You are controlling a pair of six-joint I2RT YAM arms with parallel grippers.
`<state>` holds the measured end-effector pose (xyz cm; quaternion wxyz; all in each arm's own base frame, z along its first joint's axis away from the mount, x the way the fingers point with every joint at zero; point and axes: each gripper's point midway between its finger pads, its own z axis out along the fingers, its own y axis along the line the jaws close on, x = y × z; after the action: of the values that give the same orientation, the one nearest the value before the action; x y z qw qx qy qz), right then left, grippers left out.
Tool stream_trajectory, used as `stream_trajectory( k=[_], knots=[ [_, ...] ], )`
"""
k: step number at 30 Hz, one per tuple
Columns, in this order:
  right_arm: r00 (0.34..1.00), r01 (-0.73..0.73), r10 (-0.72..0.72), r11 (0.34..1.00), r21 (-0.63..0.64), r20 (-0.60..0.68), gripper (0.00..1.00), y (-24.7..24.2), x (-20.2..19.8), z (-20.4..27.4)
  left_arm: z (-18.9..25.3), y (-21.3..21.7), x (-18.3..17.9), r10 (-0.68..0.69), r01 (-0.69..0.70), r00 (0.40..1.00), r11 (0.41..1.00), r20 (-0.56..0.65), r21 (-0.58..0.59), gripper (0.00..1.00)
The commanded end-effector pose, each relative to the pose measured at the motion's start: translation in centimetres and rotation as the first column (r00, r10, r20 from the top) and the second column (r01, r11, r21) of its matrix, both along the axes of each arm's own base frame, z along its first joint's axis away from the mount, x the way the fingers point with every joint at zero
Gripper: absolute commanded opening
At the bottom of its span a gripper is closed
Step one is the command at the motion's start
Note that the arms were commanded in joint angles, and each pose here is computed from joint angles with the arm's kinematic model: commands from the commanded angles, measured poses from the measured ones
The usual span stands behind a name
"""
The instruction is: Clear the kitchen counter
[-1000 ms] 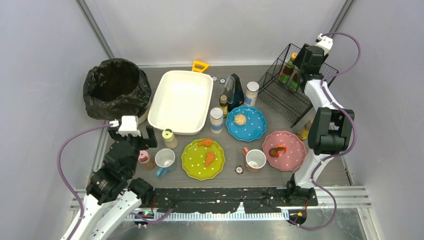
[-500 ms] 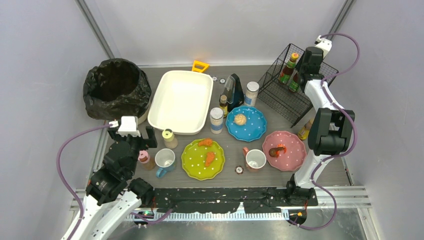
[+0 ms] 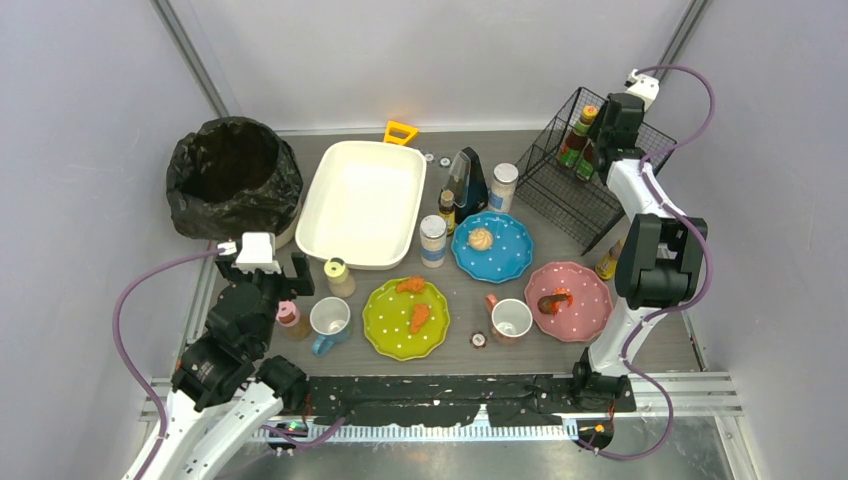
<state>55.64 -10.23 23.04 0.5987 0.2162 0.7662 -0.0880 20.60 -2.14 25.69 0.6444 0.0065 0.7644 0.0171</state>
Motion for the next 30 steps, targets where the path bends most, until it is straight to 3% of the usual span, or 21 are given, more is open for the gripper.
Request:
stream_trajectory(
  k=[1, 6, 10, 15, 20, 26, 30],
  knots=[
    [0.971, -0.049, 0.061, 0.997, -0.059, 0.232, 0.06, 1.4, 2.1, 7.0, 0.8, 0.1, 0.2, 0.013, -0.012, 0.999, 1.0, 0.037, -0.028, 0.99],
    [0.973, -0.058, 0.076, 0.995, -0.086, 0.22, 0.08, 1.5, 2.4, 6.2, 0.8, 0.1, 0.2, 0.012, -0.011, 0.999, 1.0, 0.036, -0.028, 0.99],
    [0.976, -0.059, 0.077, 0.994, -0.092, 0.205, 0.26, 1.5, 1.9, 5.7, 0.7, 0.1, 0.2, 0.011, -0.01, 0.999, 1.0, 0.034, -0.027, 0.99],
    [0.977, -0.044, 0.067, 0.992, -0.117, 0.204, 0.61, 1.3, 0.6, 7.1, 0.9, -0.1, 0.1, 0.004, -0.003, 0.999, 1.0, 0.036, -0.03, 0.99],
    [0.979, -0.007, 0.034, 0.991, -0.134, 0.2, 0.82, 0.7, -1.3, 9.1, 0.9, -0.2, 0.0, -0.005, 0.007, 0.999, 0.999, 0.04, -0.038, 0.99],
    [0.98, 0.011, 0.012, 0.994, -0.112, 0.201, 0.95, 0.8, -4.8, 12.4, 1.2, -0.5, -0.2, -0.026, 0.029, 0.998, 0.998, 0.05, -0.054, 0.99],
    [0.991, 0.035, -0.024, 0.996, -0.082, 0.134, 0.99, 0.7, -8.3, 13.3, 1.4, -0.6, -0.3, -0.03, 0.033, 0.998, 0.997, 0.053, -0.067, 0.99]
  ],
)
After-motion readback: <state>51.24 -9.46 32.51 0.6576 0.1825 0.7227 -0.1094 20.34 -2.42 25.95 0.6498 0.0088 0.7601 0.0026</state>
